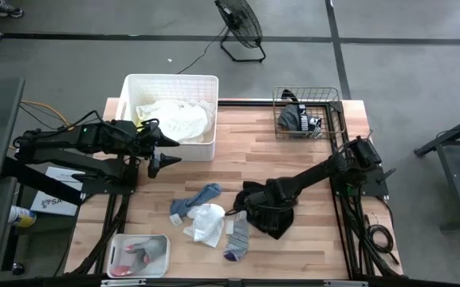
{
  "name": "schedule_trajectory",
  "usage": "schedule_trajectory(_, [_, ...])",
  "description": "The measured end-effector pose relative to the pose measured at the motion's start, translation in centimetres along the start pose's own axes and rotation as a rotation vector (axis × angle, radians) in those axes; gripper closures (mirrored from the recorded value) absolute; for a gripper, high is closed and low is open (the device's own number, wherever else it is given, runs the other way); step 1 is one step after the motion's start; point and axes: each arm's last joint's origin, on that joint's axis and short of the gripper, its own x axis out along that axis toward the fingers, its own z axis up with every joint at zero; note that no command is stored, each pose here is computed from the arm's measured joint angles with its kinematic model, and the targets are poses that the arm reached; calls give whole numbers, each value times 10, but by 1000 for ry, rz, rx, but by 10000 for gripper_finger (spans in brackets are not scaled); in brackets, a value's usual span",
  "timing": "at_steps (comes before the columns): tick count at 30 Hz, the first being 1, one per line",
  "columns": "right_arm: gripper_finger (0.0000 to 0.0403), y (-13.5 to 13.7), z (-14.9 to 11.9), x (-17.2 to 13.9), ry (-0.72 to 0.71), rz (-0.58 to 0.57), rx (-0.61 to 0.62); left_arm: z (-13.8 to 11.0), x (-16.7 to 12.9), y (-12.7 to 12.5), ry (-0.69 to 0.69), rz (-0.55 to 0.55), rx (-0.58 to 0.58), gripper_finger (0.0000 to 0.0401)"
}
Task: Pick & Place Cloths
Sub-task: Put the black boxer shorts into the gold wire basket
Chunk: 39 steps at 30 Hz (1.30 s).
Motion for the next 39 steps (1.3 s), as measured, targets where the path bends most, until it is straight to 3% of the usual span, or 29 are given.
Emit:
schedule_trajectory(8, [356, 0, -1, 0, 13, 15, 4, 0, 0, 0, 0, 0, 0, 116])
schedule_trajectory(11, [385, 0, -1, 0, 20, 25, 12, 0, 0, 0, 0, 0, 0, 116])
schedule_trajectory(21, [385, -3, -8, -28, -61, 11, 140, 0, 0, 0, 1, 1, -1, 116])
schedule_trajectory(39, [385, -5, -38, -127, -369, 98, 309, -1, 0, 0, 7, 3, -22, 116])
